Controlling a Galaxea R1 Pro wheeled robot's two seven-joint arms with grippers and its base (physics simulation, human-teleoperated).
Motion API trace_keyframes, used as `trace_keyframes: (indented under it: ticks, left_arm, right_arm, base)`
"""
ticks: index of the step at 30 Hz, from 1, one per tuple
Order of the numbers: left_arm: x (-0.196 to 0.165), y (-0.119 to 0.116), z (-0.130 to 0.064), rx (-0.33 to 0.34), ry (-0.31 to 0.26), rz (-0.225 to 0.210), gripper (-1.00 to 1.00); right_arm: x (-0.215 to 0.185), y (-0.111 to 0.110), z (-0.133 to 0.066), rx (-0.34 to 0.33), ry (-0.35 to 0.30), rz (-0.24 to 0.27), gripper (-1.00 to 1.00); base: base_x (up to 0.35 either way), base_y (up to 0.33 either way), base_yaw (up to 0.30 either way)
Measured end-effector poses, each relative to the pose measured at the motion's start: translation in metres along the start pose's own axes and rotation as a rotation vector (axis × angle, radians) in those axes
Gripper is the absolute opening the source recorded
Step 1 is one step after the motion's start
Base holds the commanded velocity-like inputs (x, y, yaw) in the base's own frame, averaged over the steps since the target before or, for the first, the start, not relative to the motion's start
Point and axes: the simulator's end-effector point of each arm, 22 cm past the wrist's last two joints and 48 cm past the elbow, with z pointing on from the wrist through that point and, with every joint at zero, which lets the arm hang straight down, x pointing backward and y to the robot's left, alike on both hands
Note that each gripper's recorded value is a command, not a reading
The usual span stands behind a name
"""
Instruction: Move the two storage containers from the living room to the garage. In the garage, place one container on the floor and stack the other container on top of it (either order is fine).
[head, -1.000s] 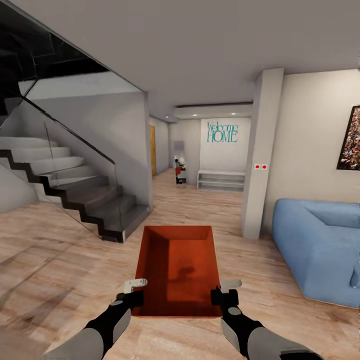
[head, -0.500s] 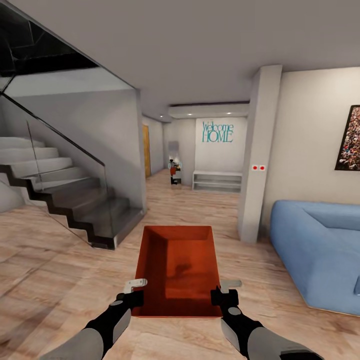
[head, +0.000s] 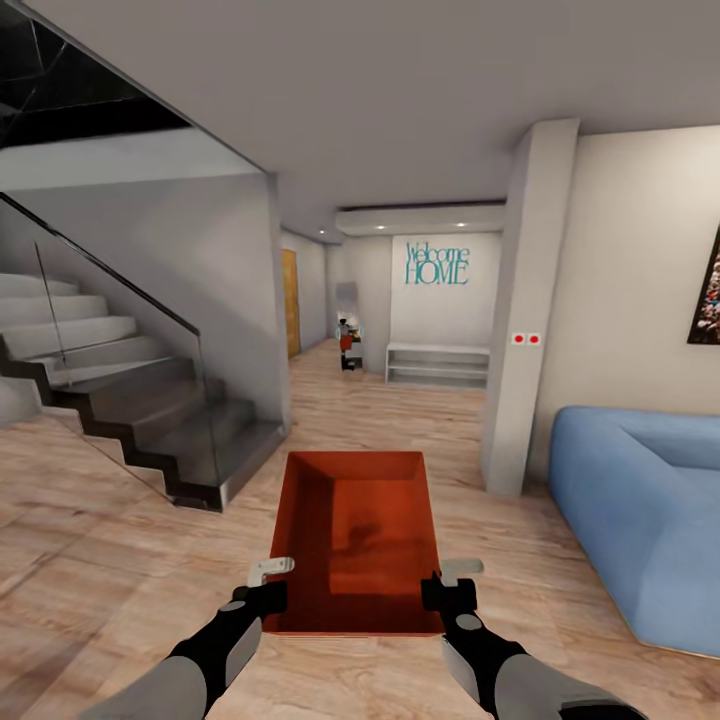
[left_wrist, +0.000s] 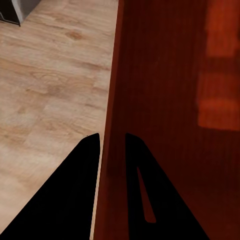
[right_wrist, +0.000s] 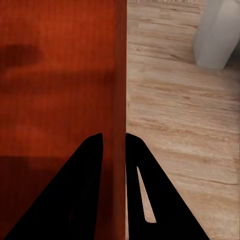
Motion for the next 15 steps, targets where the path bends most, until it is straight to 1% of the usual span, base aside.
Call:
trace_keyframes:
  ticks: [15]
  left_arm:
    - [0.0000,0.0000,0.0000,0.000,0.000,0.000,-1.00]
  right_arm:
    - [0.0000,0.0000,0.0000,0.000,0.000,0.000,-1.00]
  base:
    - [0.321,0.000,0.000]
